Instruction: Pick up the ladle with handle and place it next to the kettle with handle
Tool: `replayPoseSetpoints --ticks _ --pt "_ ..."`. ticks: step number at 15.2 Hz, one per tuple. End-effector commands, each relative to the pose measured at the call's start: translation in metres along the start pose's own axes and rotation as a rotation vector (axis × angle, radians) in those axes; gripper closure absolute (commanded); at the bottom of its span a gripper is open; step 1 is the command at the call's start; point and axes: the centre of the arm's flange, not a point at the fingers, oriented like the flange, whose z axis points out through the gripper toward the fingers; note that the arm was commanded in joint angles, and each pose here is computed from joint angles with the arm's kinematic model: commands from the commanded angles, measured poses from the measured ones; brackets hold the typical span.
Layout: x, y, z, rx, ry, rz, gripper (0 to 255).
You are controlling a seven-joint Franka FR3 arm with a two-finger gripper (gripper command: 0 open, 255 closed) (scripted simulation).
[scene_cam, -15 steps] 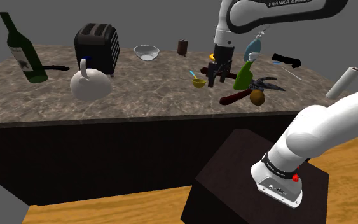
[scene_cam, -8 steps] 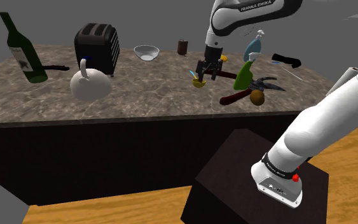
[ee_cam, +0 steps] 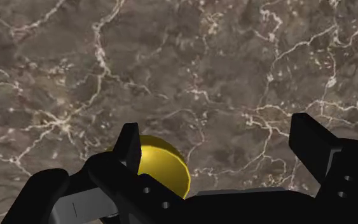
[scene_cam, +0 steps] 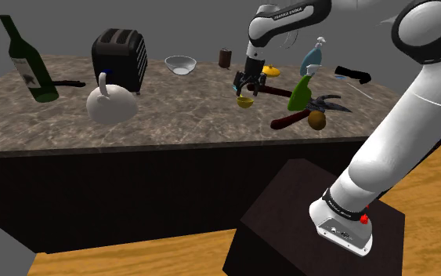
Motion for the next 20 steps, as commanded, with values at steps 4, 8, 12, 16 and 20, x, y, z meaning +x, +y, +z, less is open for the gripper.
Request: replayPoseSetpoints --ticks 4,8,12,16,20 --pt "0.056 0.030 0.016 0.024 0.022 0.113 0" --pt "0.097 0.059 0.027 0.043 0.039 0.203 0" --pt "0.125 0.081 0.040 0.056 0.051 0.265 0" --pt "0.126 0.080 0.061 0.056 0.051 0.265 0" --pt "0.127 0.080 0.075 0.056 0.051 0.265 0"
